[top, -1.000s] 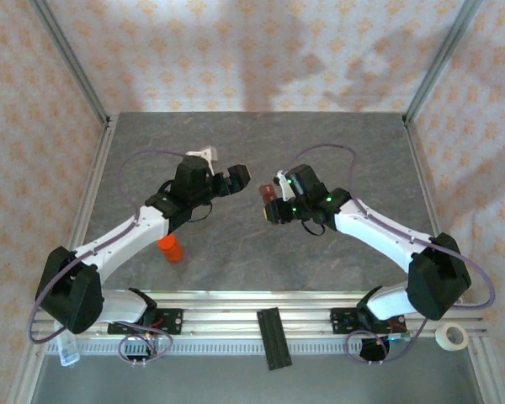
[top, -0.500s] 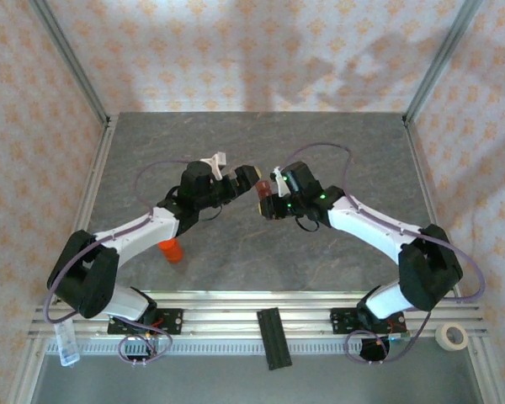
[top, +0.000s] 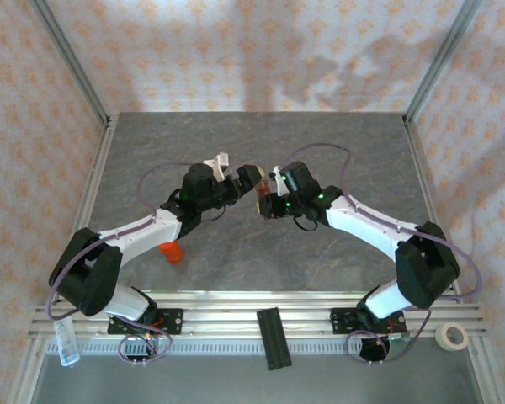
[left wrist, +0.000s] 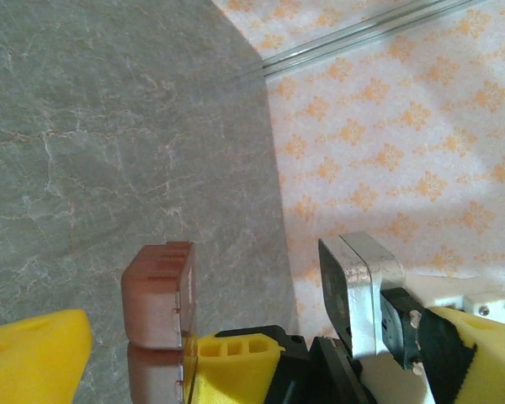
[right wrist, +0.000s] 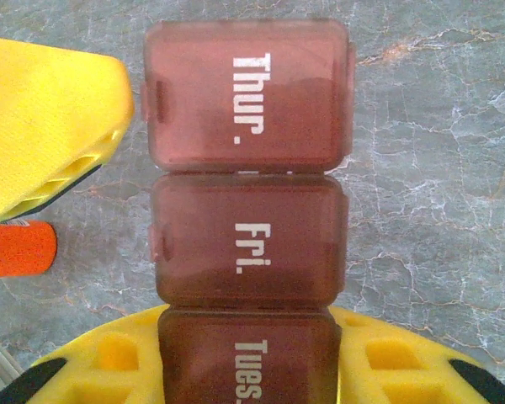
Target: Sort the pills into containers
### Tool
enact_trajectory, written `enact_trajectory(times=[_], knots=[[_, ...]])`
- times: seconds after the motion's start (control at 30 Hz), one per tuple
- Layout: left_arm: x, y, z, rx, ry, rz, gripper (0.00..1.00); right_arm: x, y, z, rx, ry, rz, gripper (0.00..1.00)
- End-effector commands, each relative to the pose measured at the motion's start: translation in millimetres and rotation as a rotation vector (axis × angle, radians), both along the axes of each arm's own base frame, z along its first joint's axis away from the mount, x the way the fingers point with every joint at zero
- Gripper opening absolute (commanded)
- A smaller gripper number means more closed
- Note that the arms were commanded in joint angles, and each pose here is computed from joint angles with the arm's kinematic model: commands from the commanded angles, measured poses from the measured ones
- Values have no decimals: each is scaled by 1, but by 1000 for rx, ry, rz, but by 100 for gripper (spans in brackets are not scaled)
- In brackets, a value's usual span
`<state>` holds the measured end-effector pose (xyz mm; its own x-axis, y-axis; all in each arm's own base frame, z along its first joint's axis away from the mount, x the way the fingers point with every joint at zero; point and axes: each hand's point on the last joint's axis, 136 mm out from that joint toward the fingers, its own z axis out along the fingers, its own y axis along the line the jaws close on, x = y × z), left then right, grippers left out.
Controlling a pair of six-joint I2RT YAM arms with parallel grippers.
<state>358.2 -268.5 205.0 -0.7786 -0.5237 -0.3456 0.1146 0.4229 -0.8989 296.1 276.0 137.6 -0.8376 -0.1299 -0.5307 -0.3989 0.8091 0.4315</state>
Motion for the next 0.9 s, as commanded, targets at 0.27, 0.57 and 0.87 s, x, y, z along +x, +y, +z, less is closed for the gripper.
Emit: enact_trajectory(times=[0.27,0.57,0.87], knots=[[4,-16,19,-47,-48,-34,100,9,6,8,36,-16,-12,27],[3,-24,19,-47,-45,-50,100,8,7,7,40,-9,-10,27],[5,-31,23,-55,-51,-61,100,7,6,2,34,0,-8,27]])
